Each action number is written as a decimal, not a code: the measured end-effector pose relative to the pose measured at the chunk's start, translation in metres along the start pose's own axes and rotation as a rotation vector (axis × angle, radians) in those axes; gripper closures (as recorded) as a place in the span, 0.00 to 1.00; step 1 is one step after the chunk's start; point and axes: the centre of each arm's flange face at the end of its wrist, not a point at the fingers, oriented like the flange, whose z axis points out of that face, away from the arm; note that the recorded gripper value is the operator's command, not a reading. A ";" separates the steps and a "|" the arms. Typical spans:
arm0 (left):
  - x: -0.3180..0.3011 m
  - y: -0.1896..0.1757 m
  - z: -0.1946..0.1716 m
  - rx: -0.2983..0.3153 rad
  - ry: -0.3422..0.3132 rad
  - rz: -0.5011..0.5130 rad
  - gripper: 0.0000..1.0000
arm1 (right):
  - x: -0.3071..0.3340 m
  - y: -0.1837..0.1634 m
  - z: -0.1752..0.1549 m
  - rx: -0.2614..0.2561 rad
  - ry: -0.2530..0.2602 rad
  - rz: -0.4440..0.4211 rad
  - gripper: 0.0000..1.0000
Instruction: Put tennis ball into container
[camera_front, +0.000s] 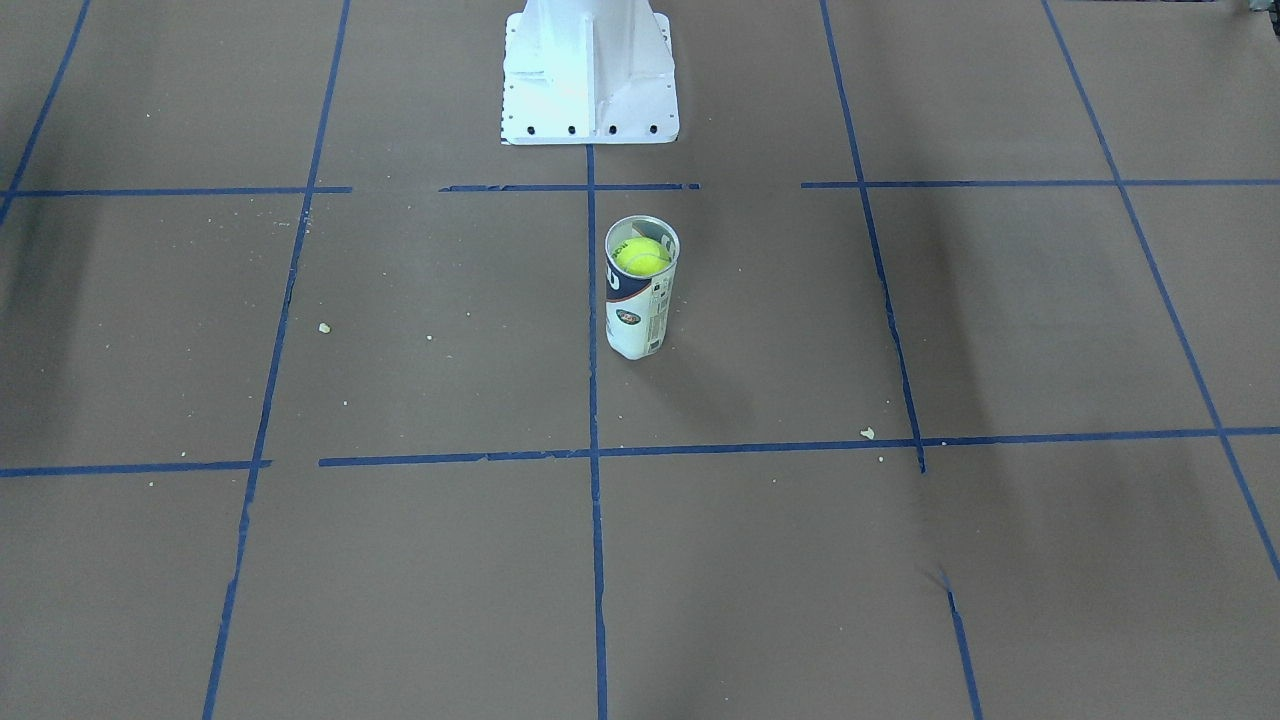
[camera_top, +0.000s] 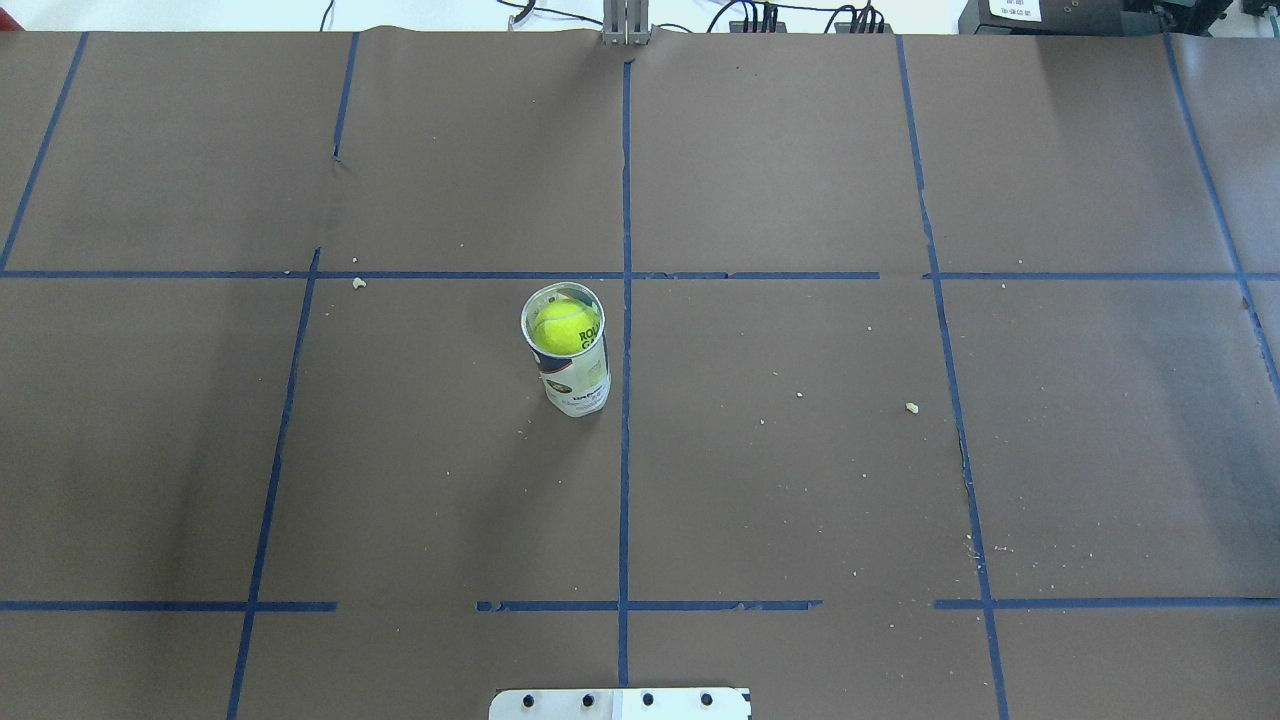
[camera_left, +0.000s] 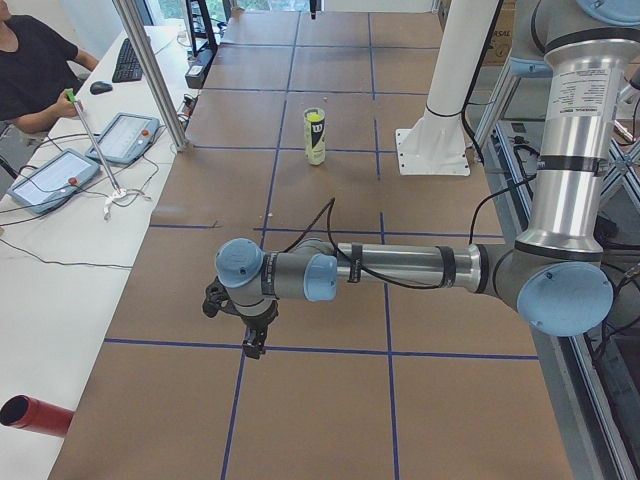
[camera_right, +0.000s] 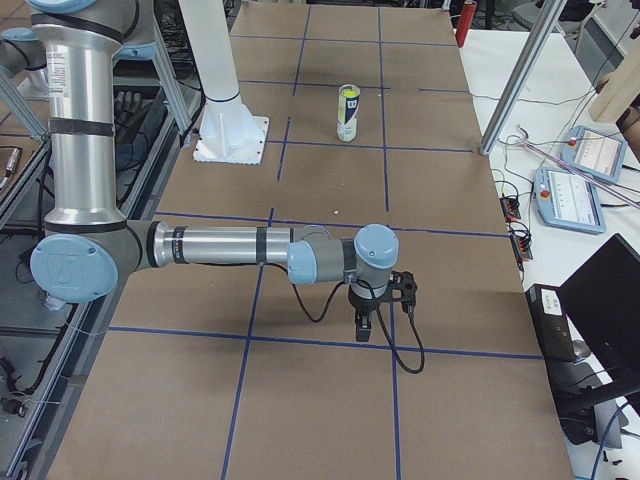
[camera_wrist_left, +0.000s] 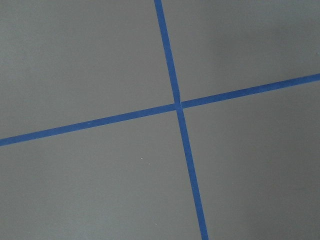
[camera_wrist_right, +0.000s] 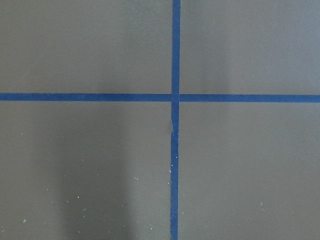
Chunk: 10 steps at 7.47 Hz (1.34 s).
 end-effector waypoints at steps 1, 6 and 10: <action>0.000 0.007 0.001 -0.002 0.002 -0.003 0.00 | 0.000 0.000 0.000 0.000 0.000 0.000 0.00; -0.011 0.019 -0.004 -0.022 0.008 -0.063 0.00 | 0.000 0.000 0.000 0.000 0.000 0.000 0.00; -0.014 0.017 -0.010 -0.015 0.003 -0.081 0.00 | 0.000 0.000 0.000 0.000 0.000 0.000 0.00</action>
